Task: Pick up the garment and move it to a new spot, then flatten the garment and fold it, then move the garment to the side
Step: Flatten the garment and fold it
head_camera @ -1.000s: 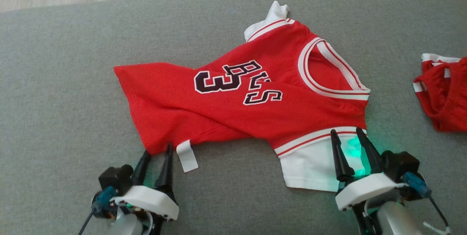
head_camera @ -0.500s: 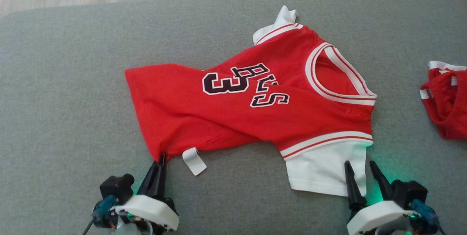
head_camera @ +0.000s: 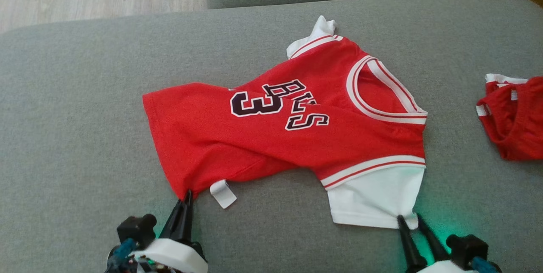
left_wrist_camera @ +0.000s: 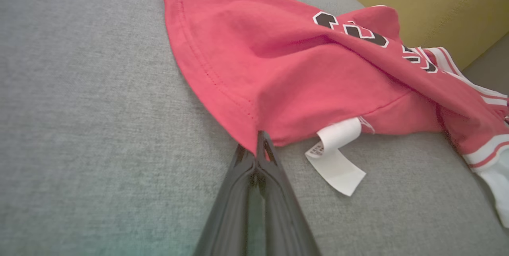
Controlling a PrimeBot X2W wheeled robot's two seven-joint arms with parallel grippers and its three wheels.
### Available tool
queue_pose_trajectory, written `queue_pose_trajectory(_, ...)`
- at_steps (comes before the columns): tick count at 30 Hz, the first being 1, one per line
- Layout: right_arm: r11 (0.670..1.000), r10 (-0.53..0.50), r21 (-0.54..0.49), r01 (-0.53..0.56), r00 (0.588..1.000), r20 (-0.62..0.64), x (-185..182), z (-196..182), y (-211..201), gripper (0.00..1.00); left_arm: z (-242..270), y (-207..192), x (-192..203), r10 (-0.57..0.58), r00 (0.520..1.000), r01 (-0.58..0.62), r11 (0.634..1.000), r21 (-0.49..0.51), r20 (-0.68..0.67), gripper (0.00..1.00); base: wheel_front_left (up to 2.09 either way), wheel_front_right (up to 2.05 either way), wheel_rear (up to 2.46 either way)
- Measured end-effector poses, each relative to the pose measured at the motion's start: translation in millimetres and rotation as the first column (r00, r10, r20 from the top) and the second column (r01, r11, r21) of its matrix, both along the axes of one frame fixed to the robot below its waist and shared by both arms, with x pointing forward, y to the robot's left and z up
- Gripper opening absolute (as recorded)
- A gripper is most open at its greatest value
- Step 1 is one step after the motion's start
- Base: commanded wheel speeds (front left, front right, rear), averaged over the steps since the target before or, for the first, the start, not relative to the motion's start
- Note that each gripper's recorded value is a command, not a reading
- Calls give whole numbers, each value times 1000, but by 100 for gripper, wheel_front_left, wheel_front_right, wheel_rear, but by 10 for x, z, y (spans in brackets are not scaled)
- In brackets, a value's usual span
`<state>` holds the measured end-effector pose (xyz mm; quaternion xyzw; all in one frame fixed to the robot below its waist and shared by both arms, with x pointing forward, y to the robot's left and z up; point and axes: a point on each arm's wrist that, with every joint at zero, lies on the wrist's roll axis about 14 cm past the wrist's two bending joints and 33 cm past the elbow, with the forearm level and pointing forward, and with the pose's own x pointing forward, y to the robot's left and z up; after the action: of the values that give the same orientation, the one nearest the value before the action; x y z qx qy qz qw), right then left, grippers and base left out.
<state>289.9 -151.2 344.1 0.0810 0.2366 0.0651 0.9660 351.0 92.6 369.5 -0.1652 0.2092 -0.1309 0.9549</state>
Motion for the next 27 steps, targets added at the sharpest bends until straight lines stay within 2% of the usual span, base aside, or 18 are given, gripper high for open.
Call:
queue_pose_trajectory(6, 1000, 10, 23, -10, 1000, 23, 52, 77, 66, 0, 24, -2, 13, -5, 1000, 5, 1000, 4, 10, 0, 0, 0, 0)
queue_pose_trajectory(8, 999, 0, 43, -3, 998, 66, 152, 204, 75, 0, 84, -1, 37, -11, 999, 11, 1000, 10, 33, 0, 0, 0, 0)
queue_pose_trajectory(11, 996, -30, 93, 11, 978, 207, 458, 612, 73, 0, 265, 42, 142, -28, 994, 25, 999, 33, 103, 0, 0, 0, 0)
queue_pose_trajectory(13, 990, -64, 137, 18, 938, 341, 724, 1049, 26, 0, 496, 102, 280, -42, 982, 31, 998, 59, 185, 0, 0, 0, 0)
queue_pose_trajectory(16, 983, -104, 181, 4, 832, 545, 1033, 1828, -105, 0, 1017, 203, 544, -67, 936, 32, 994, 104, 346, 0, 0, 0, 0)
queue_pose_trajectory(20, 983, -112, 178, -39, 637, 763, 1189, 2889, -308, 0, 1872, 323, 810, -97, 826, 19, 989, 144, 555, 0, 0, 0, 0)
queue_pose_trajectory(24, 986, -80, 136, -97, 443, 893, 1143, 3787, -382, 0, 2718, 416, 889, -157, 699, 15, 979, 205, 698, 0, 0, 0, 0)
queue_pose_trajectory(27, 985, -59, 109, -136, 325, 944, 1058, 4354, -367, 0, 3304, 425, 846, -193, 617, 15, 972, 234, 763, 0, 0, 0, 0)
